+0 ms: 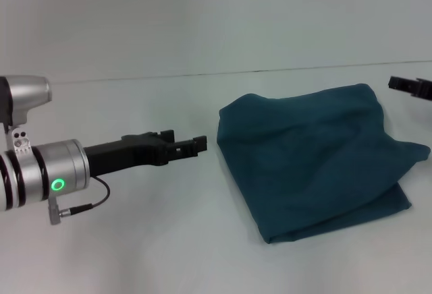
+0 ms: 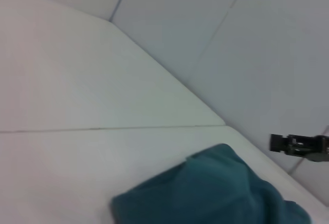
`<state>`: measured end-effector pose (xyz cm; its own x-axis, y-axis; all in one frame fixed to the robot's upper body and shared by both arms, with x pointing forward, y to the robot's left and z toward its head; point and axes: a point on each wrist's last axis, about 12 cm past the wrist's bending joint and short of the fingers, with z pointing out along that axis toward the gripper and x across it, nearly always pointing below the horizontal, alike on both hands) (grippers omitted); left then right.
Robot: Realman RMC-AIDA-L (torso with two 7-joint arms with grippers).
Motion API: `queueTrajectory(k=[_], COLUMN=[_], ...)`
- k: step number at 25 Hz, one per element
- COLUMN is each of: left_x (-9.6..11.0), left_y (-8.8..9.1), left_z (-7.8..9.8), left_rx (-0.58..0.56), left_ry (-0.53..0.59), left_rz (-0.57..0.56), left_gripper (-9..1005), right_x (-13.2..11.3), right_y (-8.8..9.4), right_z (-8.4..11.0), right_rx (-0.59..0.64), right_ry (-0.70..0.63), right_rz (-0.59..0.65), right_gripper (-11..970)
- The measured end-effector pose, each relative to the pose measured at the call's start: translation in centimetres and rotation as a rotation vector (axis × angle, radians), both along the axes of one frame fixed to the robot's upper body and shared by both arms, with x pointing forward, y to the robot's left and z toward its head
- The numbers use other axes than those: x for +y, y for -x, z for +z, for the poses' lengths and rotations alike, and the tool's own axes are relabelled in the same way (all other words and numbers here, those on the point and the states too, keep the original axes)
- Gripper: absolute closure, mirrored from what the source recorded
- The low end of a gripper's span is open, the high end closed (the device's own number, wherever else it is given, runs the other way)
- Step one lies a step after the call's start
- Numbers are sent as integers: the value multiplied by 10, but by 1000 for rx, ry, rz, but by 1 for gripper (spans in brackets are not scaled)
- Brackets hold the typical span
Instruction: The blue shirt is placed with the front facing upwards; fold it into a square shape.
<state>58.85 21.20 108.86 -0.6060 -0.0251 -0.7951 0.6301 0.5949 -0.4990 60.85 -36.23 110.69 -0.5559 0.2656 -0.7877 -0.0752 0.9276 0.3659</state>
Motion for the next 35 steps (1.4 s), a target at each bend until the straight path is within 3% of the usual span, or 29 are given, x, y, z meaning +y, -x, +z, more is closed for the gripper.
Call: queueTrajectory(k=[1,6,13,18,23,26,35], left_x=[-1,-10,-33,-45,-59,-67,-80], left_y=[1,9,15,15,15,14,15], left_z=[0,0,-8,-18,-20,-21,-23], left_rx=[5,37,123,208,295,331,391], left_ry=[5,31,8,2,-20,-42,-68], left_rz=[-10,-88,-176,-170,-175,-177,-182], left_gripper=[56,58,61,63,65,66,70], right_x=[-1,-7,-17,-28,-32,-34,-37], right_y=[1,13,39,53,55,54,54], right_z=[0,7,24,32,36,37,39], right_rx=[5,8,-86,-138,-133,-134,-141], right_ry=[-3,-32,-139,-188,-192,-186,-166], right_rz=[10,82,208,239,250,252,254], right_gripper=[367,370,367,277,186,30,33])
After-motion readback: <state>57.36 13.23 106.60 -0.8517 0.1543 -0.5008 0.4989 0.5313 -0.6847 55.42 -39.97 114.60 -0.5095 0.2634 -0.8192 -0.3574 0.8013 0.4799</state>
